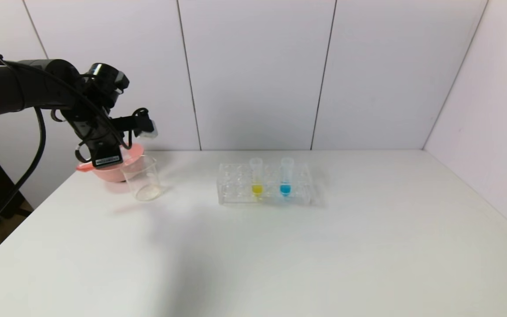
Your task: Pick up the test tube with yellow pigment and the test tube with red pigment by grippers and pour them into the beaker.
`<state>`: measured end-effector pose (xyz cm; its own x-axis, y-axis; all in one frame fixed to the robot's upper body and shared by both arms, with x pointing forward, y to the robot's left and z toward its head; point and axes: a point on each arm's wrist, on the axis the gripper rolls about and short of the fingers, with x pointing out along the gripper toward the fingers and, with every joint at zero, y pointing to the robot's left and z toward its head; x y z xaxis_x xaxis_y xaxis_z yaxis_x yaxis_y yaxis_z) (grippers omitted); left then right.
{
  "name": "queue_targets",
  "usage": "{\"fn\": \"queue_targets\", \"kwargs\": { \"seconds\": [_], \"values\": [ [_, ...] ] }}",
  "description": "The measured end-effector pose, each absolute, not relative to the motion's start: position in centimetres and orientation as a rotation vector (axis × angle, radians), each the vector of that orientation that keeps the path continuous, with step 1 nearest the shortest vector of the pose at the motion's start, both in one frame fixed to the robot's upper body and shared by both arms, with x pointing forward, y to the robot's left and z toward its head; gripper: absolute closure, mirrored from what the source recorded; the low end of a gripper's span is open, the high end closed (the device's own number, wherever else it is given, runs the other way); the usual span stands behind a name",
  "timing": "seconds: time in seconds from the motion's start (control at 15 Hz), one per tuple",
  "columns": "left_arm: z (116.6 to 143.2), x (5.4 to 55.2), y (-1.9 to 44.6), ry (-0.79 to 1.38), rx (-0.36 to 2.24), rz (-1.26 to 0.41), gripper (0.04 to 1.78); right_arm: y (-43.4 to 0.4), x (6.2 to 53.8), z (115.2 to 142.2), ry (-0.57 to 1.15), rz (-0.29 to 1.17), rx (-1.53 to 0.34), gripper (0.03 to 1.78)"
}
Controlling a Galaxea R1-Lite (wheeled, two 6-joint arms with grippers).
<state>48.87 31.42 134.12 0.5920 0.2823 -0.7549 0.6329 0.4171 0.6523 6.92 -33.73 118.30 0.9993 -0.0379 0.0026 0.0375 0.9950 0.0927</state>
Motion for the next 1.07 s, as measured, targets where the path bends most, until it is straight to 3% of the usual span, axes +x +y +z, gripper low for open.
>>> {"fn": "queue_targets", "kwargs": {
  "seconds": [1.07],
  "values": [
    [133.3,48.4,28.1,1.095,1.355,-0.126,1.4,-33.7,6.9,118.3,-0.004,-0.038,0.093,0.1]
  ]
}}
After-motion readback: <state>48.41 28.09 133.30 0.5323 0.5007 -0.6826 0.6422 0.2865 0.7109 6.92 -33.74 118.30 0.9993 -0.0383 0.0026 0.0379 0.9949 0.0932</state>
